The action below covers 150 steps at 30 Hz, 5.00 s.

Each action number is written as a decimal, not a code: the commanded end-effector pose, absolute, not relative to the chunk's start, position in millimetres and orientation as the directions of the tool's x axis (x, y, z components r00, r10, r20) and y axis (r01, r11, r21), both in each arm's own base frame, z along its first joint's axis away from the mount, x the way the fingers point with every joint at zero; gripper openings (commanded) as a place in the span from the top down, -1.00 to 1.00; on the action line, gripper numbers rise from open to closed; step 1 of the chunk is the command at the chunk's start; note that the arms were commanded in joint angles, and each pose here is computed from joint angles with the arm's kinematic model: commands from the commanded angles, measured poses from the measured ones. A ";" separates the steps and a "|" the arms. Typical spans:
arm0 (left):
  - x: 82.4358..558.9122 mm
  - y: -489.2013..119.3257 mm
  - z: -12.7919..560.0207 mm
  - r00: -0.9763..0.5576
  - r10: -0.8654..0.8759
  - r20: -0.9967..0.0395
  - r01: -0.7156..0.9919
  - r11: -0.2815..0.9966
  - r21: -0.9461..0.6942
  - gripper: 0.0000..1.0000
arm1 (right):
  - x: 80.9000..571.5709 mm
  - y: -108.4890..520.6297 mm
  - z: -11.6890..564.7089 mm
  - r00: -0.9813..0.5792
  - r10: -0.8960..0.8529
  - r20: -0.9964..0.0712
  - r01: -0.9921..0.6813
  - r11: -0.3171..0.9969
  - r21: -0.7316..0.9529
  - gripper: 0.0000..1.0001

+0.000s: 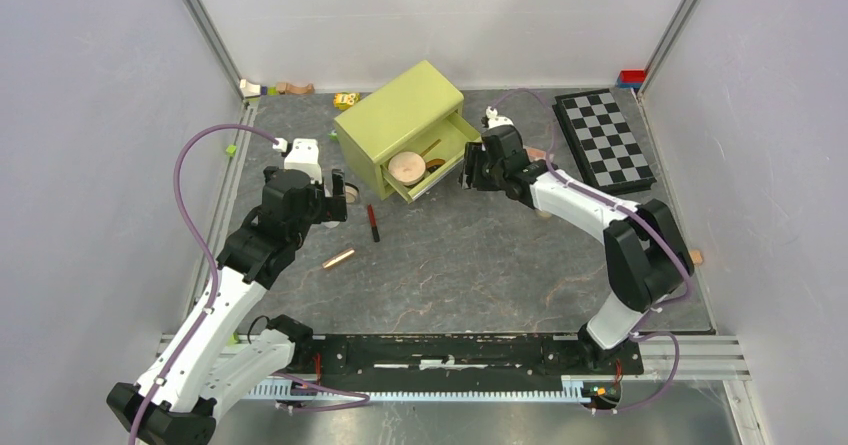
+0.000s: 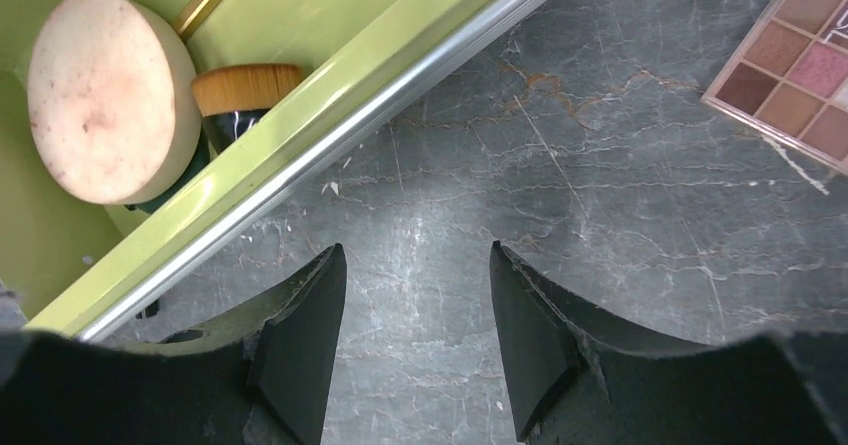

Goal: Organize the makeup
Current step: Close the drawer in the storage box.

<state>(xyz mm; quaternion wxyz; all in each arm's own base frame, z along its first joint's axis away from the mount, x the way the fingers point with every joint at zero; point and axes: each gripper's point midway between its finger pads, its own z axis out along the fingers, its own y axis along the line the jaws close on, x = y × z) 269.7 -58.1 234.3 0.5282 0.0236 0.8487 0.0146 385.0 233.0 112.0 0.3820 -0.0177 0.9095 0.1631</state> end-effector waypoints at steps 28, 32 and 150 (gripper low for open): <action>273.0 -57.9 248.8 -0.395 0.009 -0.919 0.005 1.000 0.008 -1.00 | 397.5 269.0 96.8 -0.676 0.461 -0.575 0.020 0.792 0.610 -0.29; 273.0 -58.0 249.1 -0.394 0.009 -0.919 0.006 1.000 0.007 -1.00 | 396.1 270.2 97.9 -0.668 0.490 -0.561 0.028 0.769 0.639 -0.29; 273.4 -58.2 248.7 -0.396 0.006 -0.918 0.009 1.000 0.003 -1.00 | 412.7 265.0 137.0 -0.582 0.465 -0.667 -0.054 0.797 0.602 -0.35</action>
